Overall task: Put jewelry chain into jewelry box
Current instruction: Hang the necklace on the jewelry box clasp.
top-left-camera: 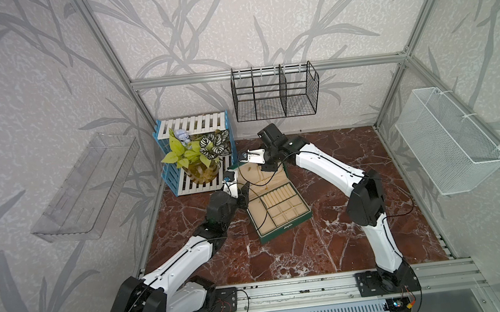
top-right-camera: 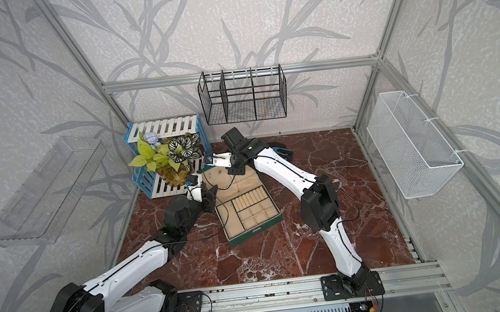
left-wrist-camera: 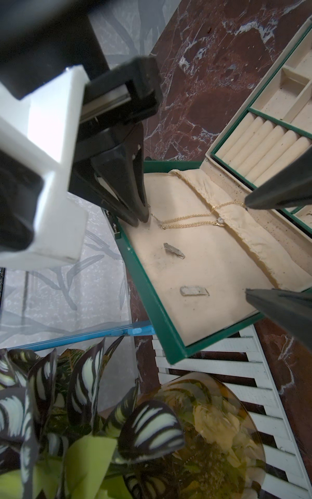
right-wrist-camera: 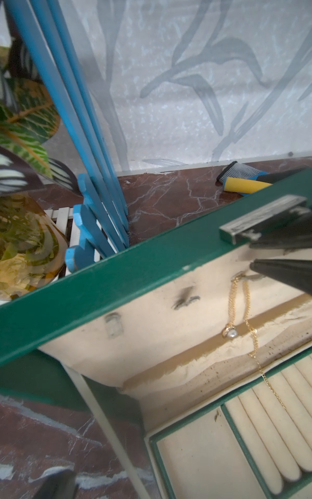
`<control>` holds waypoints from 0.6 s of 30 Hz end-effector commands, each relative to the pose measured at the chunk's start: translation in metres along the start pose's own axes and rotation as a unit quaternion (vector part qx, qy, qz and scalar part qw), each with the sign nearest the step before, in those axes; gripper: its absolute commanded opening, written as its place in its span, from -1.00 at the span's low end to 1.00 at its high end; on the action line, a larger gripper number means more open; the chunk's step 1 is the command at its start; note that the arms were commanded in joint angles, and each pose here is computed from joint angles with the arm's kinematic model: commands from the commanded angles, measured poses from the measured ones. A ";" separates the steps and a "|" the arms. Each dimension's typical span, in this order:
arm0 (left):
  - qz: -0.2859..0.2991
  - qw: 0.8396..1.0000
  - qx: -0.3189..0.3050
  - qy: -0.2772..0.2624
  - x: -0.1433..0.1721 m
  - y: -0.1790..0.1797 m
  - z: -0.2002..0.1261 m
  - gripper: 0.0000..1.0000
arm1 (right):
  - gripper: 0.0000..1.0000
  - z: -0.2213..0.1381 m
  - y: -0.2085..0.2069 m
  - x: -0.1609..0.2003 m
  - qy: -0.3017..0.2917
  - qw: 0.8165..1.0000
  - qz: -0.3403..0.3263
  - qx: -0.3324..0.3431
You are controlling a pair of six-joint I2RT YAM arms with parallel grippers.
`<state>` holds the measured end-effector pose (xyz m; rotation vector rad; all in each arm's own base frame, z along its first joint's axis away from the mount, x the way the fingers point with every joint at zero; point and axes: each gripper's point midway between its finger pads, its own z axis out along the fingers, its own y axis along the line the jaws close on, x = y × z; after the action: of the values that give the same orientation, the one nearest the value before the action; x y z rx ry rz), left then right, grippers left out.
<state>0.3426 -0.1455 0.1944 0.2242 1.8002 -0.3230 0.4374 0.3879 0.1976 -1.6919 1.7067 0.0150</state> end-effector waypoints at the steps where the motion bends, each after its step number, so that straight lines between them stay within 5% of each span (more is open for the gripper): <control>1: -0.004 1.000 0.008 -0.019 -0.018 -0.003 0.001 0.01 | -0.66 -0.007 -0.016 -0.007 -0.009 1.000 0.015 0.025; 12: 0.006 0.998 0.055 -0.031 -0.067 -0.025 -0.006 0.09 | -0.54 -0.054 -0.029 -0.016 -0.043 0.994 0.068 0.077; 18: 0.062 0.996 0.063 0.028 -0.089 -0.033 0.005 0.30 | -0.25 -0.101 -0.016 -0.004 -0.101 0.975 0.155 0.121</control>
<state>0.3576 -0.1724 0.2869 0.3322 1.7382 -0.3911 0.4082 0.3484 0.2321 -1.4208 1.7852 0.0458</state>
